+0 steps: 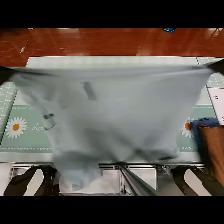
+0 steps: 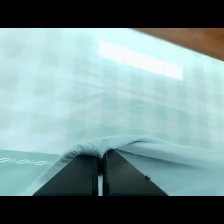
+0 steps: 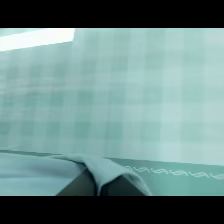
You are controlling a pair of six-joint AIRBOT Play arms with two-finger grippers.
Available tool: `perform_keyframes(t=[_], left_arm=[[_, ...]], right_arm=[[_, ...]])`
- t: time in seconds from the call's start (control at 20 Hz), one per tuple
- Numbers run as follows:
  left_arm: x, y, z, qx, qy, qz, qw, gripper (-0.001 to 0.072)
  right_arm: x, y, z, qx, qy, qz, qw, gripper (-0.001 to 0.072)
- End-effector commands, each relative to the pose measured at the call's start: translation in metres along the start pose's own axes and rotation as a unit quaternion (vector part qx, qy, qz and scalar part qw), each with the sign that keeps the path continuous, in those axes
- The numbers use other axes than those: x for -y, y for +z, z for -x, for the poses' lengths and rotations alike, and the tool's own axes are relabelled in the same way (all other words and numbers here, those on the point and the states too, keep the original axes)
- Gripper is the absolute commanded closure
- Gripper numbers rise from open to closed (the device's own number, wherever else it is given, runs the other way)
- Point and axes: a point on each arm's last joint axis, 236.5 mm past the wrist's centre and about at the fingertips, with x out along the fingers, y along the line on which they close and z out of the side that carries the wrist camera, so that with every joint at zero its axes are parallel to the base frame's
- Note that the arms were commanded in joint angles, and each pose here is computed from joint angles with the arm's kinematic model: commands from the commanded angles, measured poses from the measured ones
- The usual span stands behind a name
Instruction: Fold the shirts.
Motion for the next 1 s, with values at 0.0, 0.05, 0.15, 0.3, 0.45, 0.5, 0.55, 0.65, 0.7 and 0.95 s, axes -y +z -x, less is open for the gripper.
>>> perform_keyframes(t=[0.0,0.05,0.15,0.3,0.45,0.5,0.55,0.65,0.7,0.95], left_arm=[[-0.045,-0.020,-0.103,-0.053,-0.008,0.082,0.995,0.0690],[-0.053,-0.018,-0.128,-0.063,-0.010,0.092,0.994,0.0691],[-0.062,-0.010,-0.182,-0.080,-0.015,0.108,0.991,0.0690],[-0.053,-0.004,-0.246,-0.108,-0.046,0.129,0.985,0.0690],[-0.040,-0.015,-0.285,-0.144,-0.071,0.145,0.976,0.0690],[-0.037,-0.019,-0.287,-0.155,-0.075,0.146,0.974,0.0691],[-0.034,-0.021,-0.285,-0.164,-0.079,0.142,0.973,0.0690],[-0.033,-0.022,-0.268,-0.180,-0.092,0.120,0.972,0.0690],[-0.036,-0.020,-0.256,-0.188,-0.094,0.108,0.972,0.0691],[-0.064,-0.076,-0.194,-0.318,-0.043,0.051,0.946,0.0691]], right_arm=[[0.039,0.002,-0.093,-0.032,0.052,-0.064,0.996,0.0683],[0.054,0.005,-0.119,-0.036,0.057,-0.089,0.994,0.0684],[0.078,0.009,-0.161,-0.052,0.066,-0.126,0.988,0.0684],[0.087,0.027,-0.218,-0.065,0.072,-0.142,0.985,0.0684],[0.090,0.046,-0.255,-0.065,0.077,-0.157,0.982,0.0684],[0.091,0.046,-0.261,-0.074,0.078,-0.175,0.979,0.0684],[0.093,0.043,-0.261,-0.086,0.082,-0.184,0.976,0.0684],[0.094,0.034,-0.254,-0.109,0.089,-0.186,0.973,0.0683],[0.096,0.028,-0.246,-0.123,0.094,-0.184,0.971,0.0683],[0.121,-0.040,-0.207,-0.268,0.061,-0.135,0.952,0.0683]])
